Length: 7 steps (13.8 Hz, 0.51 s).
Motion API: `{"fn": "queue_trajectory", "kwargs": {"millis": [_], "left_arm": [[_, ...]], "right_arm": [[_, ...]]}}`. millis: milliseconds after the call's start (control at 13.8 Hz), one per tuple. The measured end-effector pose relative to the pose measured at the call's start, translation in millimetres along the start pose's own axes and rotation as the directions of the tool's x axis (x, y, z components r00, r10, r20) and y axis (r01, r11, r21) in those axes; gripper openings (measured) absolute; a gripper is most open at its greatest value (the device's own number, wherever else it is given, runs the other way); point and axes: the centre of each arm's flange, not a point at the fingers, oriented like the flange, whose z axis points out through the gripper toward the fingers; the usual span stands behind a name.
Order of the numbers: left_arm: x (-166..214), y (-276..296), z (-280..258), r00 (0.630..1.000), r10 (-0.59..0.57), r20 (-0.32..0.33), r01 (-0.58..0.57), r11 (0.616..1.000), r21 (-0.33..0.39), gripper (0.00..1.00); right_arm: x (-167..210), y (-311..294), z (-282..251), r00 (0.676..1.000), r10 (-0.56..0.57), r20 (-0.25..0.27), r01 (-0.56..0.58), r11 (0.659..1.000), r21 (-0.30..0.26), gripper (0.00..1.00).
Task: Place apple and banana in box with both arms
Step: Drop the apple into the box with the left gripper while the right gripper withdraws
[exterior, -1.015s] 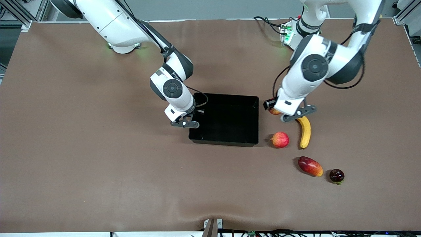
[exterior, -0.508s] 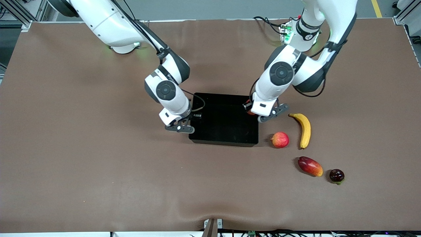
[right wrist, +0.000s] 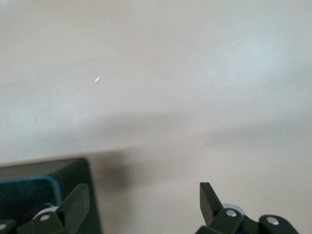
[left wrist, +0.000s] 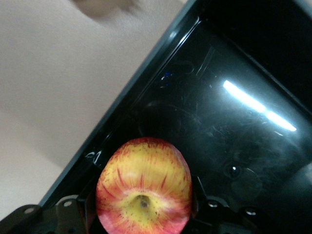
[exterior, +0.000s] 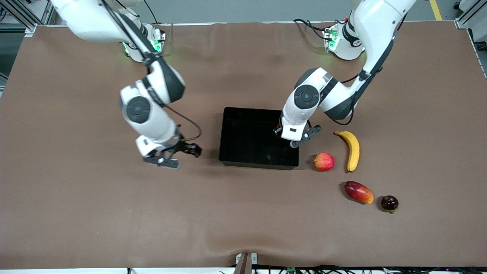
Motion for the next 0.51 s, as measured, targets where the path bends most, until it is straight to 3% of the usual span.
{"fn": "queue_trajectory", "kwargs": {"millis": [508], "left_arm": [[1.0,14.0,44.0,1.000,0.019,0.024,-0.019,1.000,-0.018,0.75]], "right_arm": [[30.6,100.7,-85.9,0.989,-0.144,0.044,0.147,0.985,-0.089,1.00]]}}
